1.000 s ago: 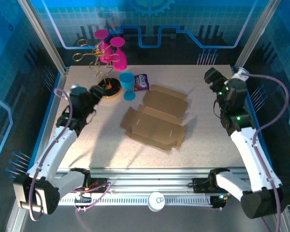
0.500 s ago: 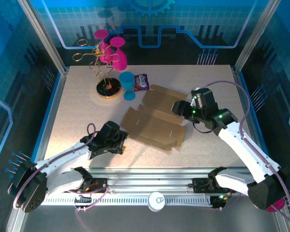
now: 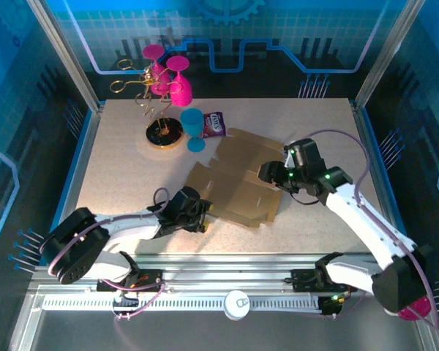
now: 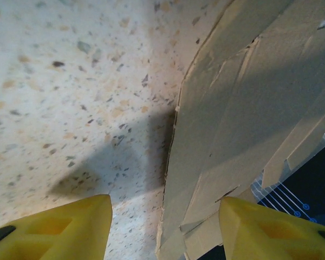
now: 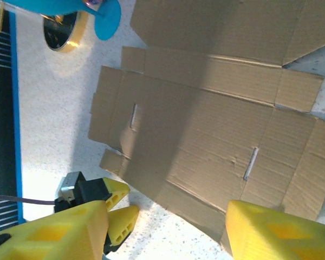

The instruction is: Fold the paper box

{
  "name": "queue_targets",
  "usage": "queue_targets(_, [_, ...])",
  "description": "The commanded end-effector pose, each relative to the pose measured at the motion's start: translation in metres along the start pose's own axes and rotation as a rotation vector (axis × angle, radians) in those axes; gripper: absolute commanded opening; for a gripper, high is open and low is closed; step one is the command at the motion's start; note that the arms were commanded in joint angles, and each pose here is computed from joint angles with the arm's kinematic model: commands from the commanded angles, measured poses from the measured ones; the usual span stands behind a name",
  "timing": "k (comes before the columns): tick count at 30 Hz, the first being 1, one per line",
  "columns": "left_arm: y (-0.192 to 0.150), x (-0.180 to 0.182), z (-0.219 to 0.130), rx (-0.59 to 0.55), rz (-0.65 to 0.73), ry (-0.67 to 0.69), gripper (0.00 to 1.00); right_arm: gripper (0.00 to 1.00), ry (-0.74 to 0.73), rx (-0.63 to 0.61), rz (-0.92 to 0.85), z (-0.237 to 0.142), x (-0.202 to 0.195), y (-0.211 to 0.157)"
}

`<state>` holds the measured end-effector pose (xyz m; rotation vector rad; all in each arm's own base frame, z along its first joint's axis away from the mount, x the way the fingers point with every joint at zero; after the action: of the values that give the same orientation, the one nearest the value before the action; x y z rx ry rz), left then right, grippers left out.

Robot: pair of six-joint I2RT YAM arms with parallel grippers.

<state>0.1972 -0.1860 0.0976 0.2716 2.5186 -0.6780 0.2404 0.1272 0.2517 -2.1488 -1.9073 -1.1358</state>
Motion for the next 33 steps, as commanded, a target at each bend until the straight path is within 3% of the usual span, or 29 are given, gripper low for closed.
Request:
queue_targets(1, [-0.002, -0.005, 0.006, 0.006, -0.012, -0.046, 0.56, 0.55, 0.041, 0.052, -0.002, 0.034, -0.006, 0.007])
queue_targets(7, [-0.003, -0.009, 0.014, 0.007, 0.013, -0.064, 0.55, 0.53, 0.033, 0.182, 0.057, 0.105, -0.023, 0.015])
queue_targets(13, [-0.003, -0.012, 0.024, 0.019, 0.025, -0.106, 0.5, 0.51, -0.012, 0.268, 0.114, 0.142, -0.046, 0.012])
queue_targets(20, [-0.001, -0.022, 0.024, -0.001, 0.043, -0.128, 0.38, 0.47, -0.042, 0.331, 0.167, 0.148, -0.057, -0.002])
queue_targets(25, [0.0, -0.038, 0.018, -0.023, 0.139, -0.123, 0.29, 0.46, -0.048, 0.34, 0.185, 0.144, -0.058, -0.005])
queue_targets(33, [-0.006, -0.06, 0.015, -0.028, 0.229, -0.093, 0.25, 0.46, -0.038, 0.348, 0.204, 0.143, -0.06, -0.003])
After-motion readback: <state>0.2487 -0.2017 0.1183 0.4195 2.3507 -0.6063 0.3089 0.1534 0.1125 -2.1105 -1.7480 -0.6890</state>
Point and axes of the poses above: each hand's point on the last joint's axis, 136 mm out from that joint toward the fingers, its own z axis out along the fingers, its own x axis along the line the jaws close on, y = z × x, the point moved 9 cm from there along -z, back along the fingers, and after that the axes turned 7 degrees about -z, right-handed, at the moved point
